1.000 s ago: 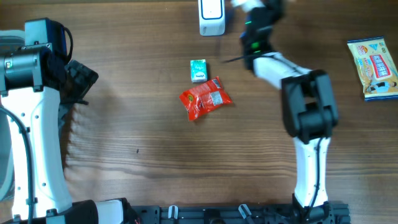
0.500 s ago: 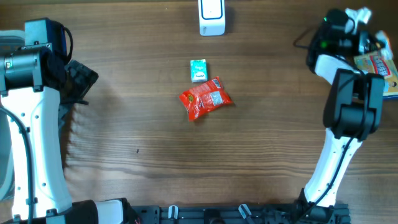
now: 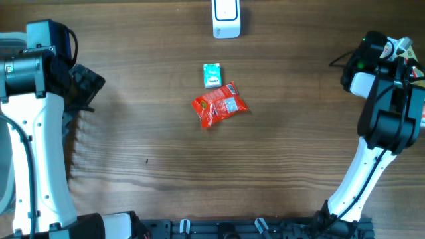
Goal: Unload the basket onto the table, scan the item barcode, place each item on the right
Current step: 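Carry the orange pack right and drop it beside the wipes pack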
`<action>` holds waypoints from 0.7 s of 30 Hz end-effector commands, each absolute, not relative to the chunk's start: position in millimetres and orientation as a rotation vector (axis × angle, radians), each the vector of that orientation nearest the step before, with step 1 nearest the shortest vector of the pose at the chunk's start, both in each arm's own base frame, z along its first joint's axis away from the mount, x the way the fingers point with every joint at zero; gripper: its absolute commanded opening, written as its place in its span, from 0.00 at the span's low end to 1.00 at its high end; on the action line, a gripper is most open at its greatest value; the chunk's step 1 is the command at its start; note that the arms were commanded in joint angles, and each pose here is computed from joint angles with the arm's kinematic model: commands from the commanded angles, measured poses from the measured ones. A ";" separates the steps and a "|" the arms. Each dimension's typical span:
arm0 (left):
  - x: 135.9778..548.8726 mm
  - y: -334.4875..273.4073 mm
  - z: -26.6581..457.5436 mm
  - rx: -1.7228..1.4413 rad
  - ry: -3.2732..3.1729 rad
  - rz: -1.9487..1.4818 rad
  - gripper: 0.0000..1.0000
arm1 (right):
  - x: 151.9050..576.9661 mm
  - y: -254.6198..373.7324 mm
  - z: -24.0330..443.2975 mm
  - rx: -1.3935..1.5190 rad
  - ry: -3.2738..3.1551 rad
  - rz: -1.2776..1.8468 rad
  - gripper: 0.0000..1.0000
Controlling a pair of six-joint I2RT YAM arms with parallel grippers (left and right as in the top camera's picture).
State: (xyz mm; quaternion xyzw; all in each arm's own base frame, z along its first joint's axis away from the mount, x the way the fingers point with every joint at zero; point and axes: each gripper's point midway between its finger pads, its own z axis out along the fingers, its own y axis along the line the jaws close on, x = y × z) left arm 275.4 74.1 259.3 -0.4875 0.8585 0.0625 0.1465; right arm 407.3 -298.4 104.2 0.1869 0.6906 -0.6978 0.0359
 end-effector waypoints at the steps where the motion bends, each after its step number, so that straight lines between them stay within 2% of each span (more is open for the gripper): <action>1: 275.2 76.2 259.9 -1.425 2.455 0.180 1.00 | 415.3 -281.3 103.3 0.560 2.100 -2.128 0.71; 5: 275.1 76.2 259.9 -1.426 2.456 0.180 1.00 | 438.4 -244.5 110.1 0.483 2.066 -2.066 0.67; 8: 275.2 76.2 259.9 -1.425 2.455 0.180 1.00 | 449.0 -222.1 136.5 0.512 1.994 -1.990 0.66; 14: 275.1 76.2 259.9 -1.426 2.456 0.180 1.00 | 435.4 -217.8 207.4 0.673 1.864 -1.868 0.58; 17: 275.1 76.2 259.9 -1.426 2.456 0.180 1.00 | 436.6 -206.4 224.5 0.606 1.891 -1.726 0.59; 19: 275.1 76.2 259.9 -1.426 2.456 0.180 1.00 | 451.5 -176.8 203.9 0.391 2.091 -1.423 0.64; 20: 275.1 76.2 259.9 -1.426 2.456 0.180 1.00 | 459.9 -147.4 182.7 0.235 2.253 -1.137 0.76; 21: 275.1 76.2 259.9 -1.426 2.456 0.180 1.00 | 466.4 -110.9 169.2 0.081 2.364 -0.819 1.00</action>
